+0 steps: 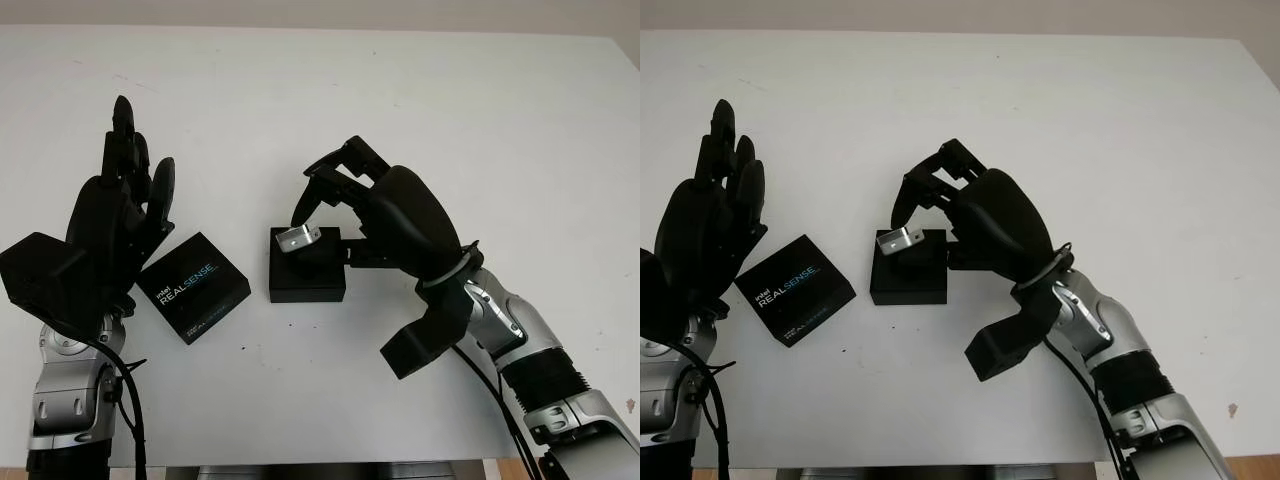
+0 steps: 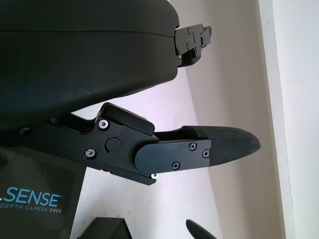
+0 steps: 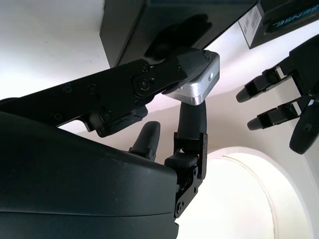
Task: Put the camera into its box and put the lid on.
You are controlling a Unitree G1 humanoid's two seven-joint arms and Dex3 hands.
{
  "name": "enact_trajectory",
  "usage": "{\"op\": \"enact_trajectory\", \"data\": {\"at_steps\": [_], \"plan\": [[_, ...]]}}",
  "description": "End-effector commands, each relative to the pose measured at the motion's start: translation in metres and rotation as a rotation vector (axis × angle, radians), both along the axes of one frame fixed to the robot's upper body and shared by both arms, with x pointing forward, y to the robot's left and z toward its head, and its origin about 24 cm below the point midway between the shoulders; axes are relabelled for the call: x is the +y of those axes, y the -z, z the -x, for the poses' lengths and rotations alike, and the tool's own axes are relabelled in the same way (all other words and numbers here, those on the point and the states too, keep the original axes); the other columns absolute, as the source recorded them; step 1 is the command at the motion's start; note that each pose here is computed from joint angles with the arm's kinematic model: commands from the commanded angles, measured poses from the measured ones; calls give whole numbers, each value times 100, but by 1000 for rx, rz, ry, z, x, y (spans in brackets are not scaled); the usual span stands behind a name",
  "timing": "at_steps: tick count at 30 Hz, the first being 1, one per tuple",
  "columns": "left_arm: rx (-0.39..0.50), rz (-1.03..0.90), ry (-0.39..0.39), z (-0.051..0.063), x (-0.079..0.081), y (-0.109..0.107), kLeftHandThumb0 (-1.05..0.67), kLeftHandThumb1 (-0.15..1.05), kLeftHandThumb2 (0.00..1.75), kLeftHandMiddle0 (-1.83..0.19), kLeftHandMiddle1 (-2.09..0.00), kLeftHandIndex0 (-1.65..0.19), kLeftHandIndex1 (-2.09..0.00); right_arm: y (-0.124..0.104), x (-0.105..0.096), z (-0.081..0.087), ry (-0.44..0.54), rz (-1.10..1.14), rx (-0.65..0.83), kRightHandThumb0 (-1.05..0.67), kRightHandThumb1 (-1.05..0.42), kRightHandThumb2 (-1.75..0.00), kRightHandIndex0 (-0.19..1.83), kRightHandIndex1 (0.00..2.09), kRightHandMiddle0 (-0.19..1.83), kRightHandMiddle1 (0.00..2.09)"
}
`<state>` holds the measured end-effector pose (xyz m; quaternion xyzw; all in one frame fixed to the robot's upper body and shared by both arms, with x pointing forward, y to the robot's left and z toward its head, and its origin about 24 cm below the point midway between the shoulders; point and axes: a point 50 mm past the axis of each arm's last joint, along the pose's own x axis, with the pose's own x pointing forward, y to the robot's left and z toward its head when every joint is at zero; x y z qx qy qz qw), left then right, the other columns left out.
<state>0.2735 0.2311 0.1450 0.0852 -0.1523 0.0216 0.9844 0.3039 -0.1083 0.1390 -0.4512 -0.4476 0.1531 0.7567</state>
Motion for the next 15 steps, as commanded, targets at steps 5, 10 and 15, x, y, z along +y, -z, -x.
{"op": "enact_trajectory", "data": {"at_steps": [5,10,15], "plan": [[-11,-14,-10,4,1,-3,-79,105,52,19,0,19,0,10,2,9,-17,47,36,-50,-96,-5,13,119,51,149],[-10,-12,-11,3,0,-3,-79,105,51,19,0,19,0,16,3,12,-21,112,92,-51,-97,-6,8,117,48,149],[-14,-7,-15,4,1,-3,-79,105,49,19,0,19,0,21,4,16,-24,158,131,-53,-100,-6,11,102,43,132]]}}
